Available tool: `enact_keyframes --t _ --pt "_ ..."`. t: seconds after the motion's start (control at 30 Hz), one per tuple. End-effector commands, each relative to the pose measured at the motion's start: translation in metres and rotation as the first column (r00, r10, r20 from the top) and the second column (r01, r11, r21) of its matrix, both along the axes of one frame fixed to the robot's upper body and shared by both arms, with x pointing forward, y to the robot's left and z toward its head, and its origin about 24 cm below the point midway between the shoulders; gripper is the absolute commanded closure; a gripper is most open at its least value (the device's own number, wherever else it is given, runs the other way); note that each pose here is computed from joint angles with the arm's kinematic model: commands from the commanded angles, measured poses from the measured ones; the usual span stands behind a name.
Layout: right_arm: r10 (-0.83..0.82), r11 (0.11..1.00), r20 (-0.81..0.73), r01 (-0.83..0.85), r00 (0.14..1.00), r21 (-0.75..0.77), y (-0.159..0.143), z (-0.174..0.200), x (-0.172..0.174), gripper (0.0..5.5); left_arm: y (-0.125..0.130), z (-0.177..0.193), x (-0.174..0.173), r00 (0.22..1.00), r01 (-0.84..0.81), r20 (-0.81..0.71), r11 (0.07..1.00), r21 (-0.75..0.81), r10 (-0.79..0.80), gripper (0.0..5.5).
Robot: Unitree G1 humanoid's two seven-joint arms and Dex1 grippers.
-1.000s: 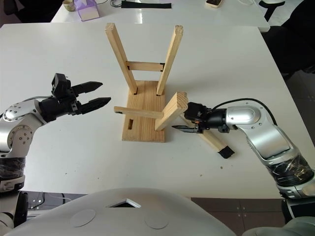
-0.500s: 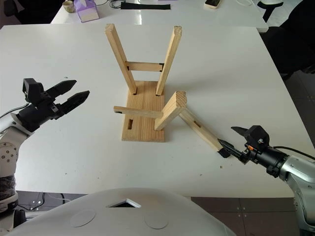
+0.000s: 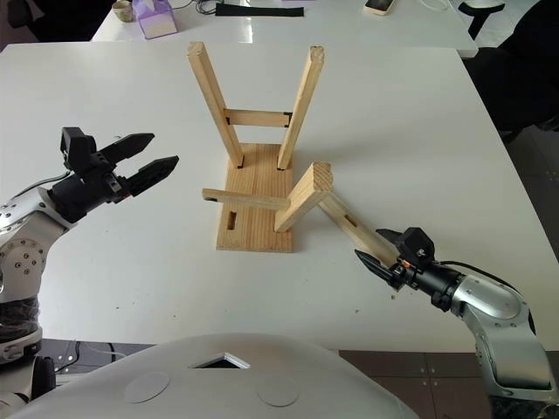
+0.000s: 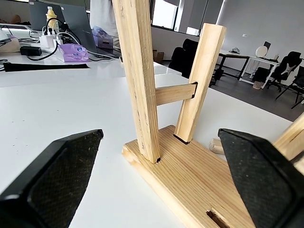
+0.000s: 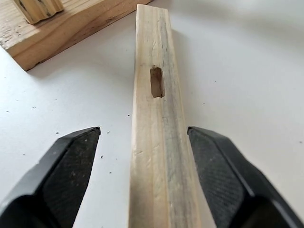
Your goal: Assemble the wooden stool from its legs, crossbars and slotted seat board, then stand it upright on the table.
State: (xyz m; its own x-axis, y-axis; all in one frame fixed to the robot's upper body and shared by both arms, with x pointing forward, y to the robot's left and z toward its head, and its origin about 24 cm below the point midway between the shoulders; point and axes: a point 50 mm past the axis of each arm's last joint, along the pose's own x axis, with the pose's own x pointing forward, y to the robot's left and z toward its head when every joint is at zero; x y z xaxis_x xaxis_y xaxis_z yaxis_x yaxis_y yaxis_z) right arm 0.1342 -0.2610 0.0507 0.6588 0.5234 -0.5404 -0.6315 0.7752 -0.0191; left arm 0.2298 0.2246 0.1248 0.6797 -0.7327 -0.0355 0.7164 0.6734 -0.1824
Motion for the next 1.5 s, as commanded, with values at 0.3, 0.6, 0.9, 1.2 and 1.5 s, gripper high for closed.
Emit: enact_keyframes --t 0.3,0.6,0.9,1.2,1.5 --pt "-0.029 0.999 -0.056 0.027 0.998 -0.033 -0.012 -0.025 -0.006 3.01 0.003 0.003 0.014 0.999 -0.046 0.006 0.998 0.038 0.045 0.99" --pt "-0.107 0.991 0.147 0.093 0.983 0.096 -0.015 0.018 0.025 3.46 0.014 0.035 0.05 0.959 -0.279 0.083 0.956 0.095 0.271 0.99" --pt "0.168 0.829 0.53 -0.41 0.831 0.381 0.028 0.176 0.048 3.46 -0.066 0.146 0.022 0.911 0.319 0.327 0.931 -0.178 -0.25 1.58" --pt "0.547 0.519 0.468 -0.72 0.694 0.461 0.092 0.212 0.07 3.46 -0.109 0.149 -0.016 0.68 0.712 0.371 0.69 -0.129 -0.633 1.58" --pt "0.615 0.537 0.388 -0.725 0.687 0.432 0.089 0.207 0.074 3.46 -0.108 0.146 -0.015 0.677 0.714 0.37 0.691 -0.116 -0.637 1.58"
